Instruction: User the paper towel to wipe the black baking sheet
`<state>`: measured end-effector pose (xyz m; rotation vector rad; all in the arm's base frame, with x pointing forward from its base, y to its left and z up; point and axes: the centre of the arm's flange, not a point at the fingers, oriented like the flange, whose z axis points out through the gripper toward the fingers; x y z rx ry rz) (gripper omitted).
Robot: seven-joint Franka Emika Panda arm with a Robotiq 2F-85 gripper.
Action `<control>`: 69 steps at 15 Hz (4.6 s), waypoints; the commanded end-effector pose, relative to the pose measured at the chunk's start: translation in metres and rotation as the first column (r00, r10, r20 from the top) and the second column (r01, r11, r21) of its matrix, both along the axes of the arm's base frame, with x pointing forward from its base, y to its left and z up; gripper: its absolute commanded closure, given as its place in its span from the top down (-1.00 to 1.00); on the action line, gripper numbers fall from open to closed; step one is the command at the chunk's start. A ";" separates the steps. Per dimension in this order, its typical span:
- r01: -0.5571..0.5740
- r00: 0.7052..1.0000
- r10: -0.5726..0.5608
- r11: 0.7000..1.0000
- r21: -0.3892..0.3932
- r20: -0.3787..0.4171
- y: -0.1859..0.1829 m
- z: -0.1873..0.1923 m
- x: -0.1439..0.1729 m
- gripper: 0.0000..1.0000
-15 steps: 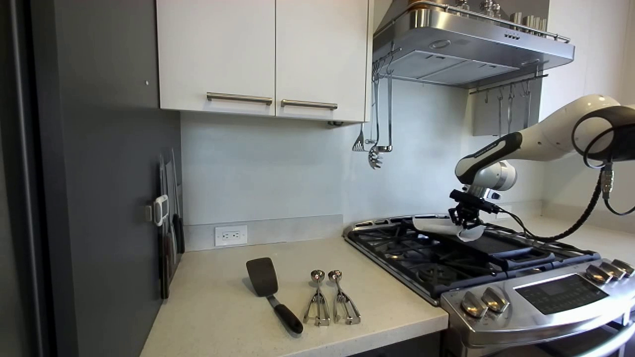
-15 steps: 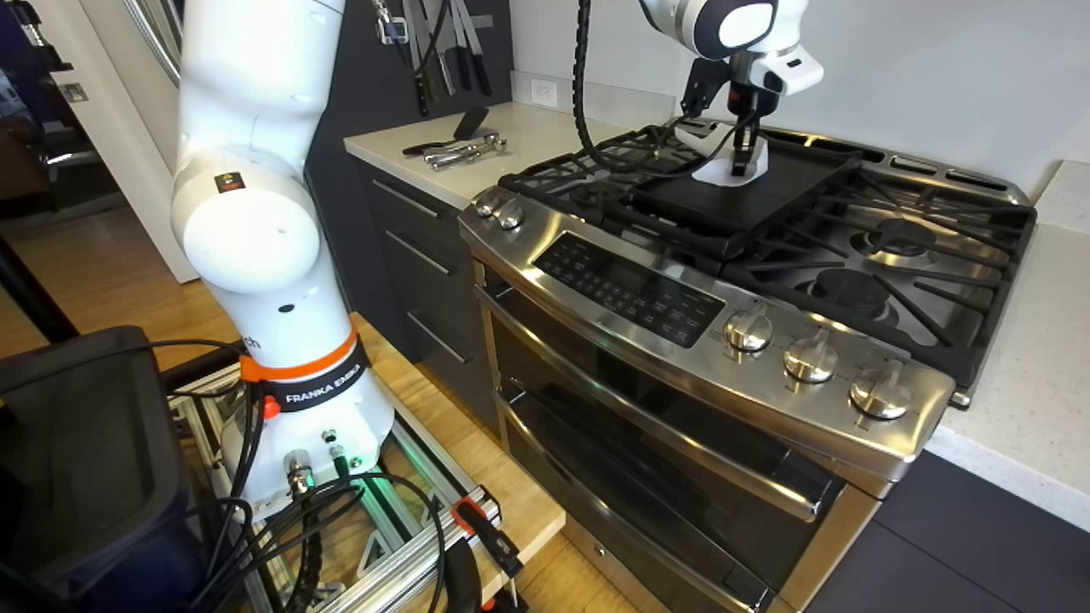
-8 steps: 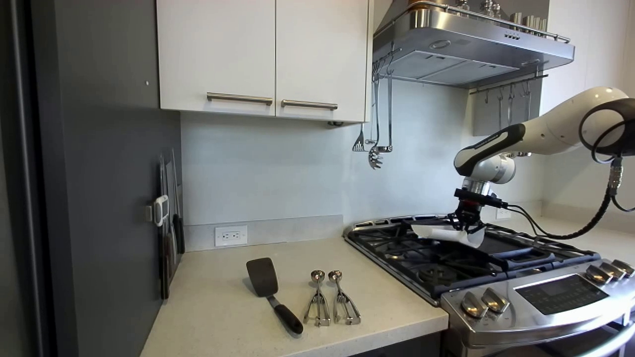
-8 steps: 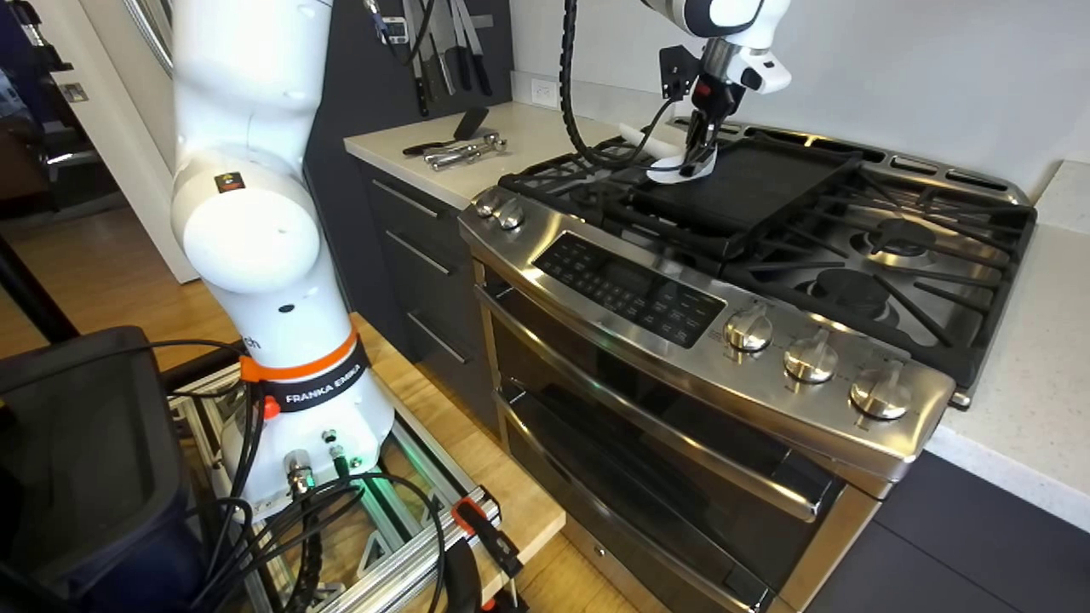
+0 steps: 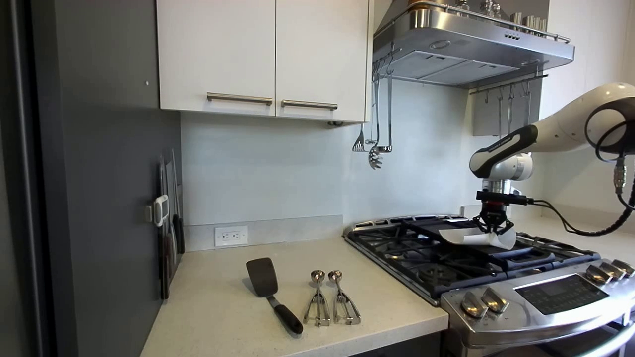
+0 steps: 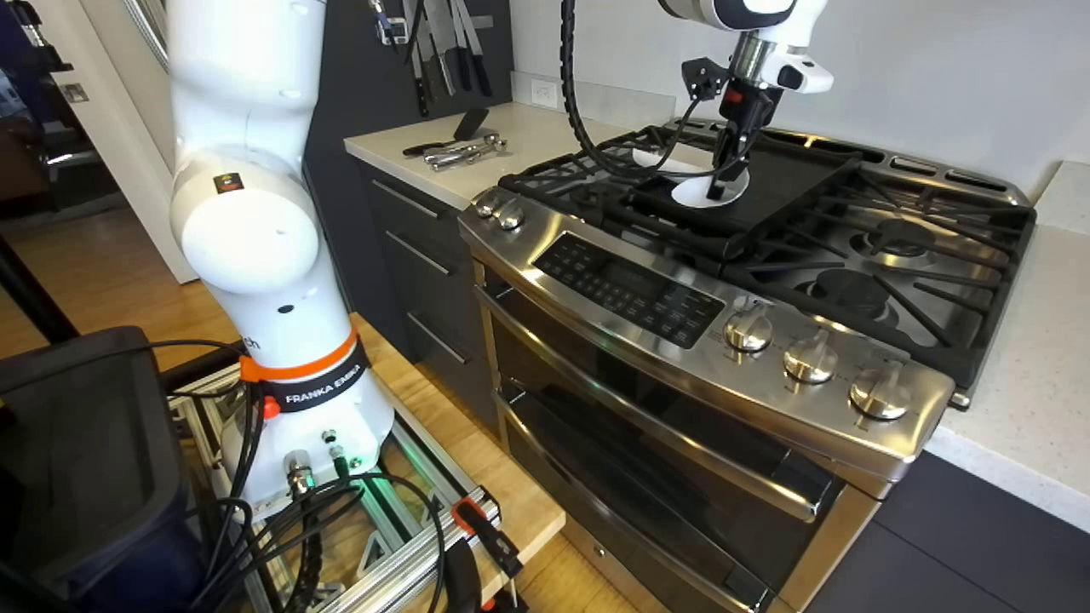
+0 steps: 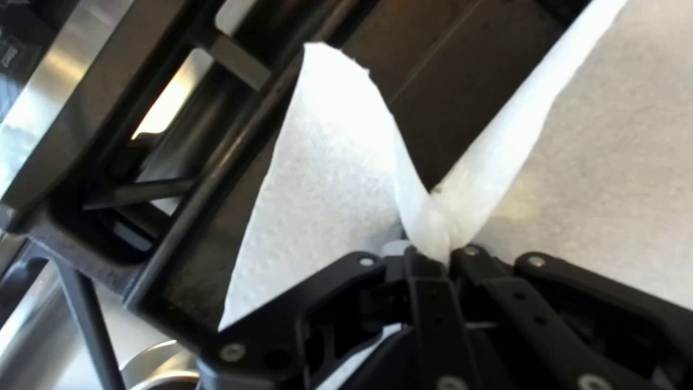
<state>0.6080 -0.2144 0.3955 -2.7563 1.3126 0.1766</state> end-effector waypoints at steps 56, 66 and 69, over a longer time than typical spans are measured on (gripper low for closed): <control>-0.239 0.965 0.239 0.971 0.013 -0.105 0.094 -0.001 -0.021 -0.99; -0.243 0.968 0.243 0.970 0.010 -0.067 0.092 -0.014 -0.010 -0.99; -0.184 0.983 0.183 0.982 -0.040 -0.030 0.073 -0.018 -0.004 -0.99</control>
